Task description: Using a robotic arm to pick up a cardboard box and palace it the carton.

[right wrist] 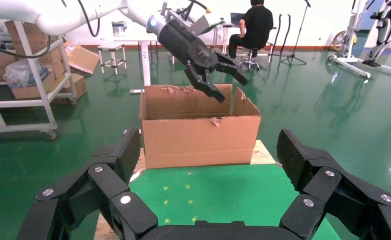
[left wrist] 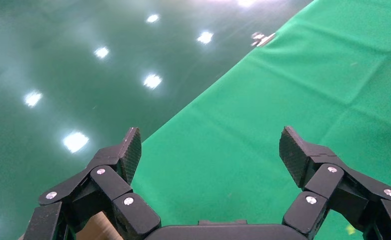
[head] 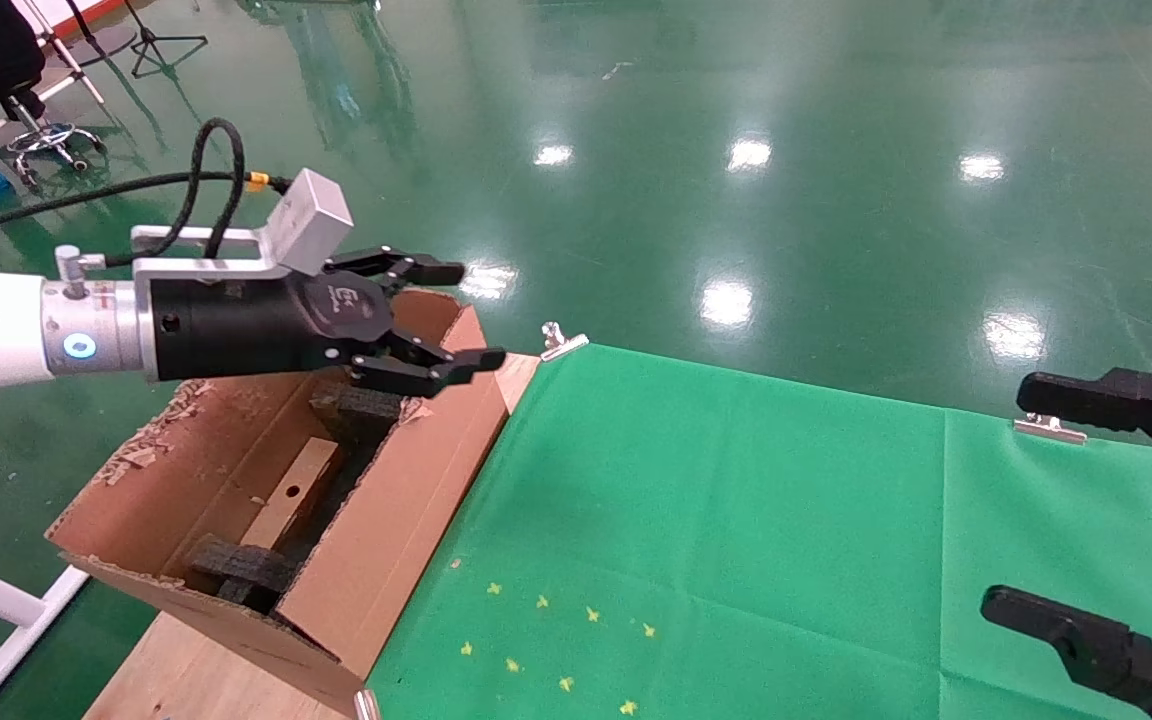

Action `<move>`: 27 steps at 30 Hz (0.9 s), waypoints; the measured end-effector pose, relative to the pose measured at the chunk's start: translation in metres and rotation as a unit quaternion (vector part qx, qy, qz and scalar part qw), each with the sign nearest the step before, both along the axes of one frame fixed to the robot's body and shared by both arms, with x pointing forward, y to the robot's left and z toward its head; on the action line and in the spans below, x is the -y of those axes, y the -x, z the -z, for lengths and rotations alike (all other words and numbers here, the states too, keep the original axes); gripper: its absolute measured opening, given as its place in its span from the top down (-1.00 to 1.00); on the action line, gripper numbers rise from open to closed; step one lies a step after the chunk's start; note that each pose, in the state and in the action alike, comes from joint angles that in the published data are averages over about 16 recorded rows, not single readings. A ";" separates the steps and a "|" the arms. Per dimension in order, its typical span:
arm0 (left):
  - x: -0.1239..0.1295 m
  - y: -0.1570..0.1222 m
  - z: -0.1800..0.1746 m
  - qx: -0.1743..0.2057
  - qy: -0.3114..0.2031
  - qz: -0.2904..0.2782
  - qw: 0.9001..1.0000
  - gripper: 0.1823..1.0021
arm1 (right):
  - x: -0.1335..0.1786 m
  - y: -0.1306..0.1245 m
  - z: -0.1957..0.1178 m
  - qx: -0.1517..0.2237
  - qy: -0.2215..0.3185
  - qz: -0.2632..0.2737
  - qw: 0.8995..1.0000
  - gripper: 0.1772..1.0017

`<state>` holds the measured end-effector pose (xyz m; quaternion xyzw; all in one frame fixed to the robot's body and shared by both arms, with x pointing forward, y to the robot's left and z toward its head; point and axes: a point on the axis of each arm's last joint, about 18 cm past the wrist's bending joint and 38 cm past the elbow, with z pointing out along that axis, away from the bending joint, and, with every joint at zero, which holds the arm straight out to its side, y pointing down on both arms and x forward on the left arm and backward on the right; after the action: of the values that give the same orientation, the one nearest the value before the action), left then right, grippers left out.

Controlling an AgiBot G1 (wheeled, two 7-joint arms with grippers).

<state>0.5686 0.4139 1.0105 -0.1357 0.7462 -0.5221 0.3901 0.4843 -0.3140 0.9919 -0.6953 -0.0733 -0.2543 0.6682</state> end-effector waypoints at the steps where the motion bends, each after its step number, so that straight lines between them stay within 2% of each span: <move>1: 0.004 0.002 0.000 0.002 0.001 0.009 1.000 -1.00 | 0.000 0.000 0.000 0.000 0.000 0.000 1.000 -1.00; 14: 0.053 0.029 0.007 0.023 0.016 0.123 0.992 -1.00 | 0.000 0.000 0.000 0.000 0.000 0.000 1.000 -1.00; 27: 0.095 0.068 0.014 0.041 0.037 0.238 0.970 -1.00 | 0.000 0.000 0.000 0.000 0.000 0.000 1.000 -1.00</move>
<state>0.5006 0.3191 0.9963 0.0530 0.7208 -0.6320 0.2796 0.4843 -0.3140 0.9919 -0.6953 -0.0733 -0.2543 0.6682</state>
